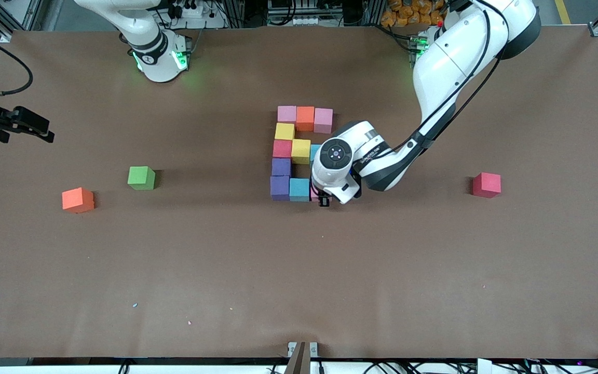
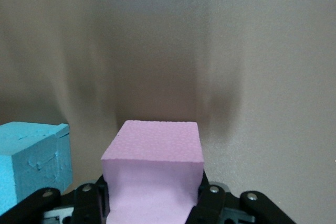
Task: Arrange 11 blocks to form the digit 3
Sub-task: 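Lower the pink cube beside the cyan cube and open the left gripper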
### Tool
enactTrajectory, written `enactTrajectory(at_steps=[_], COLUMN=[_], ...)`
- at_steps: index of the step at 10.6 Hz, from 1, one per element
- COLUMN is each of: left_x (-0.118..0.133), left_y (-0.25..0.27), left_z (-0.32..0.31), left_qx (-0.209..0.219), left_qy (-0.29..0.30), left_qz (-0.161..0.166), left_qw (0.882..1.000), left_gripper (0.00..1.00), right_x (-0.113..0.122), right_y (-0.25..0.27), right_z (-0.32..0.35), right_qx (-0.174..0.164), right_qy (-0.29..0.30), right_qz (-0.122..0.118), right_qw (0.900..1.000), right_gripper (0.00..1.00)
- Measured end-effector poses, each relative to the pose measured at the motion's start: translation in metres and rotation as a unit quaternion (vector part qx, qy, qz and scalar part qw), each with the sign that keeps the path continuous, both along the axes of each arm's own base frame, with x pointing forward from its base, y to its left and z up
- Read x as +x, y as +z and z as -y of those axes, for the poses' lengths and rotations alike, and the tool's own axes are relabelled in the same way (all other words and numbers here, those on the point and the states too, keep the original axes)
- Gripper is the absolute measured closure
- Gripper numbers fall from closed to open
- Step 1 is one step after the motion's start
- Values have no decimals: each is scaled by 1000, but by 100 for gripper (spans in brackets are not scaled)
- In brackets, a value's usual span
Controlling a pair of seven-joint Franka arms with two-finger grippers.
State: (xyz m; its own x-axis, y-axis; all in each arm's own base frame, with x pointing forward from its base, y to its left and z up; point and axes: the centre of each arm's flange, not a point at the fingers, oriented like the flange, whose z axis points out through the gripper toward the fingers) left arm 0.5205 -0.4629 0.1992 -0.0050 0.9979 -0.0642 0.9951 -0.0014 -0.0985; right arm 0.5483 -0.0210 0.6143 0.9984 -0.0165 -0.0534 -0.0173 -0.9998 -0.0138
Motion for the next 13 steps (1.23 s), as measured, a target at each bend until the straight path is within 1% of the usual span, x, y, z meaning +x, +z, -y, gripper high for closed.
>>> enactTrajectory(at_steps=[7, 8, 9, 10, 11, 12, 13], left_x=[-5, -8, -12, -14, -12, -8, -5], left_y=[1, 1, 0, 0, 1, 9, 23], left_z=[9, 11, 15, 17, 16, 14, 13], left_qx=[-20, -19, -17, -16, -17, -18, -18], left_qy=[-2, -6, -12, -15, -15, -13, -12], left_qz=[13, 13, 14, 16, 18, 24, 34], left_qw=[1000, 1000, 1000, 1000, 1000, 999, 999], left_gripper=[42, 40, 28, 19, 7, 0, 0], right_x=[-1, -1, -1, -1, -1, -1, -1], right_y=[-1, -1, -1, -1, -1, 0, 0], right_z=[6, 7, 8, 8, 8, 8, 8], right_qx=[-4, -7, -8, -9, -10, -11, -12], right_qy=[2, 3, 4, 4, 5, 5, 5], right_qz=[-4, -4, -4, -4, -4, -4, -4], right_qw=[1000, 1000, 1000, 1000, 1000, 1000, 1000], right_gripper=[0, 0, 0, 0, 0, 0, 0])
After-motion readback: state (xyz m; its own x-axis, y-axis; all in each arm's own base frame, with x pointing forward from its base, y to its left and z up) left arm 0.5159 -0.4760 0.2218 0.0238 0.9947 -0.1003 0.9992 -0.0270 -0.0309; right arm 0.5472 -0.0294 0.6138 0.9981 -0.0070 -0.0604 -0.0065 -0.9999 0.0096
